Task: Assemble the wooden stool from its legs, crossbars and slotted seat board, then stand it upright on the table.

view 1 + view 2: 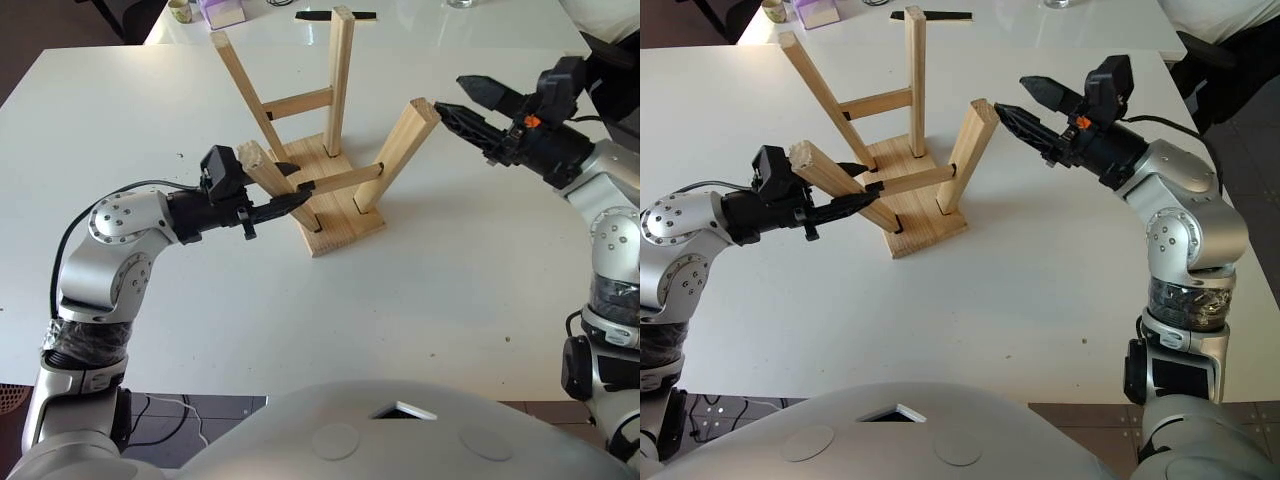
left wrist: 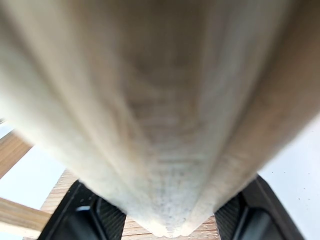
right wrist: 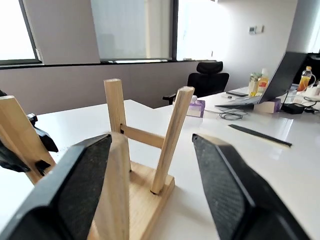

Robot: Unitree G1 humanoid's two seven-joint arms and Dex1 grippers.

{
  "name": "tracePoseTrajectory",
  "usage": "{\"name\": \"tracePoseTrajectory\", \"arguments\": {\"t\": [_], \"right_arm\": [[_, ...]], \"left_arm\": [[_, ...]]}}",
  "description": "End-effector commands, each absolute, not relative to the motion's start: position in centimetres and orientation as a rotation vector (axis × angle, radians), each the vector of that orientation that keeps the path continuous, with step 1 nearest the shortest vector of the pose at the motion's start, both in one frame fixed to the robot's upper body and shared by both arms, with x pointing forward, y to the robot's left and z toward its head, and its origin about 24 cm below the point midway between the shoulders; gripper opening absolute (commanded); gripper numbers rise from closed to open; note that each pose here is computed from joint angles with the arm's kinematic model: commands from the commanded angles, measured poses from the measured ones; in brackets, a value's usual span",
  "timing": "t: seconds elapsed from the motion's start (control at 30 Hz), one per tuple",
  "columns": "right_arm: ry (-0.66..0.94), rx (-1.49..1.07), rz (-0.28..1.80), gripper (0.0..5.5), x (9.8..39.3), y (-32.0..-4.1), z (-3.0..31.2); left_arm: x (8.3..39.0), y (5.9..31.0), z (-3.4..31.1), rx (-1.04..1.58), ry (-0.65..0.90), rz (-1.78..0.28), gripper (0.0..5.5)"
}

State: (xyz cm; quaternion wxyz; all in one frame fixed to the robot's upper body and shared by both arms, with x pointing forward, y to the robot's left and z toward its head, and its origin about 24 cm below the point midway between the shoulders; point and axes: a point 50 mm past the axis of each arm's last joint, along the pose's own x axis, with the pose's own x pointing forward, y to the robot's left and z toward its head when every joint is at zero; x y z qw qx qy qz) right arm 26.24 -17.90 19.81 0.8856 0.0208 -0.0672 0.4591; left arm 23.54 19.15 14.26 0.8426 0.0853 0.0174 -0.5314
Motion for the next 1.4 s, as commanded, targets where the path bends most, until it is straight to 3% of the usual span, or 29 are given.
{"name": "tracePoseTrajectory", "arguments": {"t": [0.03, 0.17, 0.27, 0.43, 0.73, 0.93, 1.03, 1.13, 1.27, 1.33, 1.4], "right_arm": [[-0.286, 0.018, 0.991, 2.98, 25.0, -15.3, 24.1], [-0.413, 0.071, 0.956, 2.68, 24.7, -13.6, 28.0], [-0.425, 0.057, 1.044, 2.31, 23.0, -11.7, 28.5], [-0.271, -0.146, 1.111, 1.46, 21.8, -9.1, 24.5], [-0.176, -0.455, 0.996, 0.04, 23.8, -5.3, 17.8], [0.086, -0.675, 1.020, 0.00, 24.0, -5.5, 11.0], [0.146, -0.705, 1.003, 0.00, 23.9, -6.0, 9.7], [0.105, -0.666, 0.993, 0.00, 23.9, -5.9, 10.7], [-0.058, -0.516, 0.980, 0.00, 24.5, -5.3, 15.0], [-0.210, -0.316, 0.955, 0.00, 24.7, -6.2, 19.8], [-0.386, -0.130, 0.900, 0.00, 25.0, -9.6, 25.3]], "left_arm": [[23.5, 20.0, 13.9, 0.195, 0.084, -1.037, 2.04], [22.6, 19.6, 13.3, 0.181, 0.092, -1.002, 2.04], [22.1, 19.1, 13.0, 0.183, 0.115, -0.996, 2.04], [22.2, 18.8, 12.8, 0.196, 0.146, -0.970, 2.04], [22.2, 18.5, 12.6, 0.189, 0.163, -0.927, 2.04], [22.1, 18.4, 12.5, 0.194, 0.185, -0.910, 2.04], [22.1, 18.2, 12.4, 0.200, 0.203, -0.924, 2.04], [21.9, 18.1, 12.3, 0.207, 0.225, -0.943, 2.04], [22.1, 17.3, 11.5, 0.228, 0.301, -0.991, 2.04], [22.6, 17.1, 10.8, 0.248, 0.354, -1.001, 2.04], [22.7, 17.6, 10.4, 0.271, 0.397, -0.987, 2.04]]}}
